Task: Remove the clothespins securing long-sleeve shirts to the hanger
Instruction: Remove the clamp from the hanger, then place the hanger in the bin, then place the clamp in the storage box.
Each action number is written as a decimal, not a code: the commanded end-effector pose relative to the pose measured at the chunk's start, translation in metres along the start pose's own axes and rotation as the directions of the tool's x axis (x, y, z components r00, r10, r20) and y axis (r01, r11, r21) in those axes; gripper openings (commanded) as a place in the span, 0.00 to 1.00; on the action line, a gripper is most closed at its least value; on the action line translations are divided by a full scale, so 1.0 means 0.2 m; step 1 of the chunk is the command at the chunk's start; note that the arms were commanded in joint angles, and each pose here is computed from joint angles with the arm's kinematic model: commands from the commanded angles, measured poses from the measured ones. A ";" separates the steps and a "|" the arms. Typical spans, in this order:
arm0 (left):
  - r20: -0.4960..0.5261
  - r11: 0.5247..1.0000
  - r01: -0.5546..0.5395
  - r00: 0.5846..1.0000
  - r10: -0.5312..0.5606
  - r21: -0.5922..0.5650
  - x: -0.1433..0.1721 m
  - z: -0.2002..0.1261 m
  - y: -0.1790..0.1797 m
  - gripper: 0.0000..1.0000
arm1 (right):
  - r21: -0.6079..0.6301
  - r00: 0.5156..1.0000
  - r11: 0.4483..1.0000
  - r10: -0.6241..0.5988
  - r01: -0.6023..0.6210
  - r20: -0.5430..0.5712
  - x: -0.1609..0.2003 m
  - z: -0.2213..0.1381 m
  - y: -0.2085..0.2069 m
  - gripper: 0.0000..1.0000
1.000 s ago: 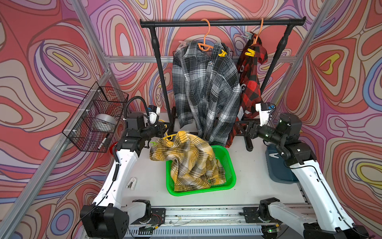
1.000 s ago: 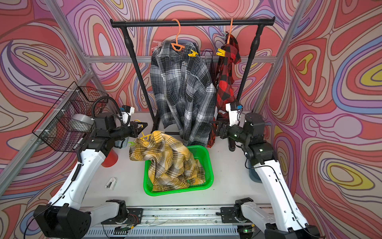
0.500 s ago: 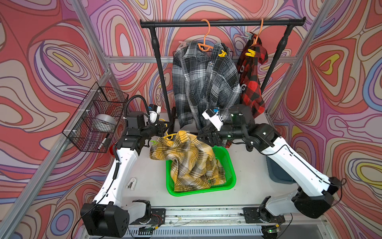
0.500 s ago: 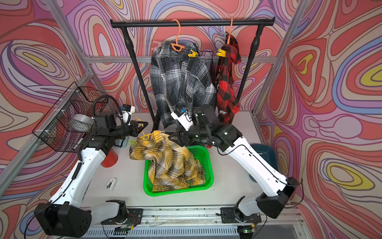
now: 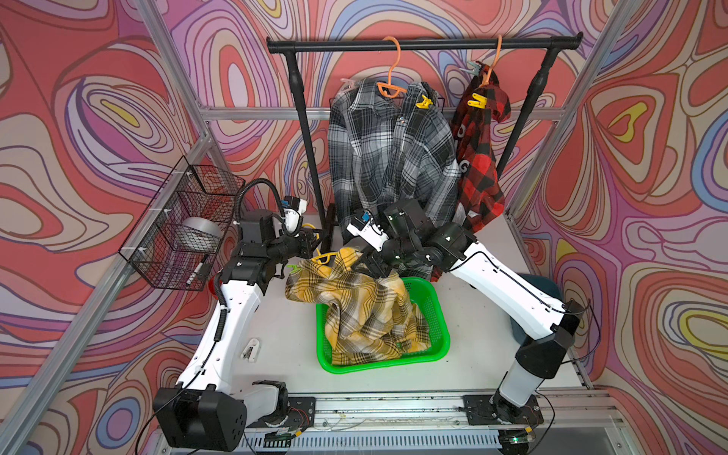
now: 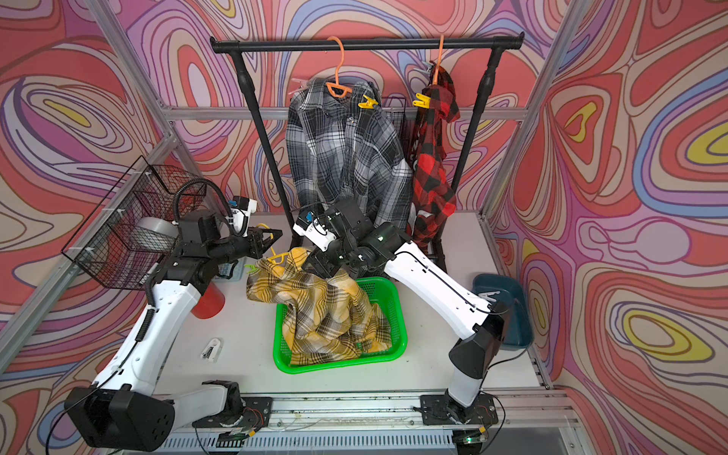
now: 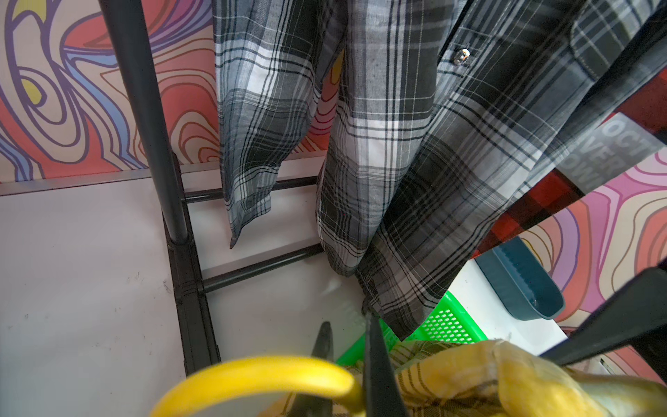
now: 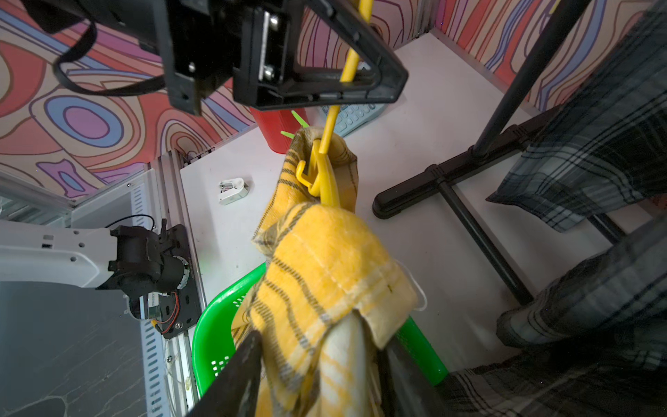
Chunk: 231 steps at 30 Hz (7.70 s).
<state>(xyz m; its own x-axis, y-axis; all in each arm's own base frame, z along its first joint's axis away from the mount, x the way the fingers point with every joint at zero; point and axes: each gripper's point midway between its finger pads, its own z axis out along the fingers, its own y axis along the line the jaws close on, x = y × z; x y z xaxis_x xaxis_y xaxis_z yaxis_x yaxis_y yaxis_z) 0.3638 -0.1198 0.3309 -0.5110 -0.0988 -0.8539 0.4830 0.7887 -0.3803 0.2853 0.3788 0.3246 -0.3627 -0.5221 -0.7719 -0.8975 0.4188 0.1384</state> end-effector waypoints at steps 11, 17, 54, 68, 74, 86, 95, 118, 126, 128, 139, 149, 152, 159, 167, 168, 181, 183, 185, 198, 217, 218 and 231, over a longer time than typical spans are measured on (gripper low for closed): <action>0.105 0.992 -0.039 0.994 0.026 0.116 -0.17 -0.08 -0.15 0.00 | 0.044 0.999 0.999 -0.007 0.009 -0.040 0.06 0.04 -0.05 0.06; 0.130 0.995 -0.035 0.991 0.023 0.089 -0.21 -0.11 -0.15 0.39 | 0.069 1.000 0.997 -0.021 0.022 -0.013 0.07 0.00 -0.06 0.00; 0.474 0.709 -0.634 0.749 0.463 0.308 -0.10 -0.30 -0.16 0.75 | -0.253 0.931 0.964 0.166 -0.084 0.325 0.04 -0.56 -0.19 0.00; 0.511 0.617 -0.708 0.693 0.509 0.344 0.00 -0.32 -0.19 0.64 | -0.288 0.930 0.955 0.164 -0.066 0.329 -0.01 -0.55 -0.20 0.00; 0.511 0.606 -0.718 0.684 0.520 0.344 0.00 -0.32 -0.19 0.56 | -0.301 0.929 0.952 0.160 -0.056 0.333 -0.03 -0.56 -0.19 0.00; 0.546 0.581 -0.725 0.676 0.495 0.370 -0.07 -0.34 -0.22 0.44 | -0.310 0.932 0.948 0.172 -0.069 0.319 -0.01 -0.53 -0.21 0.00; 0.533 0.562 -0.731 0.674 0.511 0.387 -0.04 -0.35 -0.23 0.29 | -0.305 0.931 0.950 0.170 -0.068 0.323 -0.02 -0.53 -0.21 0.00; 0.555 0.557 -0.744 0.657 0.510 0.368 -0.16 -0.42 -0.30 0.00 | -0.221 0.938 0.966 0.198 -0.137 0.286 0.05 -0.48 -0.29 0.00; 0.647 0.712 -0.646 0.673 0.359 0.276 -0.46 -0.54 -0.37 0.00 | -0.101 0.958 0.977 0.204 -0.186 0.200 0.18 -0.34 -0.26 0.00; 0.660 0.724 -0.630 0.674 0.331 0.281 -0.50 -0.57 -0.41 0.00 | -0.091 0.959 0.975 0.219 -0.205 0.179 0.23 -0.29 -0.23 0.00; 0.529 0.827 -0.514 0.779 0.338 0.229 -0.39 -0.46 -0.58 0.00 | -0.080 0.902 0.911 0.412 -0.405 0.129 0.65 -0.03 -0.10 0.00; 0.381 0.961 -0.234 0.910 0.163 0.148 -0.23 -0.36 -0.46 0.00 | 0.100 0.895 0.901 0.398 -0.423 0.201 0.75 -0.12 -0.18 0.47; 0.340 0.988 -0.136 0.935 0.104 0.072 -0.19 -0.33 -0.36 0.00 | 0.162 0.917 0.912 0.344 -0.378 0.202 0.73 -0.19 -0.20 0.63; 0.205 0.999 0.021 0.979 -0.025 0.025 -0.05 -0.27 -0.26 0.00 | 0.279 0.941 0.919 0.202 -0.278 0.270 0.52 -0.36 -0.23 0.64; 0.111 0.986 0.166 0.980 -0.162 -0.022 -0.02 -0.25 -0.22 0.00 | 0.270 0.933 0.951 0.044 -0.148 0.357 0.09 -0.26 -0.16 0.61; 0.103 0.983 0.178 0.979 -0.174 -0.038 -0.02 -0.25 -0.21 0.00 | 0.254 0.932 0.958 0.032 -0.131 0.360 0.04 -0.22 -0.14 0.61; 0.051 0.975 0.208 0.977 -0.205 -0.083 -0.03 -0.20 -0.17 0.00 | 0.031 0.943 0.999 -0.028 0.018 0.331 -0.24 0.17 0.11 0.58; 0.047 0.974 0.209 0.977 -0.206 -0.084 -0.03 -0.20 -0.16 0.00 | 0.032 0.944 0.999 -0.028 0.018 0.329 -0.25 0.21 0.10 0.58; 0.043 0.974 0.210 0.977 -0.207 -0.088 -0.02 -0.20 -0.16 0.00 | 0.034 0.942 0.999 -0.032 0.022 0.335 -0.26 0.25 0.10 0.58; 0.019 0.975 0.202 0.979 -0.202 -0.095 0.01 -0.19 -0.15 0.00 | 0.098 0.947 0.995 -0.036 0.005 0.320 -0.30 0.42 -0.01 0.57; -0.019 0.973 0.204 0.978 -0.207 -0.106 0.06 -0.17 -0.13 0.00 | 0.131 0.940 0.991 -0.063 0.020 0.334 -0.34 0.40 -0.03 0.42; -0.022 0.973 0.204 0.978 -0.208 -0.105 0.06 -0.16 -0.13 0.00 | 0.129 0.941 0.991 -0.063 0.021 0.334 -0.34 0.40 -0.03 0.40; -0.026 0.975 0.204 0.978 -0.207 -0.085 0.04 -0.16 -0.15 0.00 | 0.114 0.944 0.993 -0.063 0.028 0.323 -0.34 0.43 -0.02 0.15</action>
<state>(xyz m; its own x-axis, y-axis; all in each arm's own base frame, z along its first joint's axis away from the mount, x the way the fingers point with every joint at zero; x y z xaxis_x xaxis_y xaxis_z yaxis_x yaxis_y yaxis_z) 0.3277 -0.1206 0.3379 -0.6153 -0.2604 -0.7440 0.2785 0.8111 -0.5143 0.3276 0.4760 0.3218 -0.2082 -0.2856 -0.9355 -0.8814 0.4694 0.0529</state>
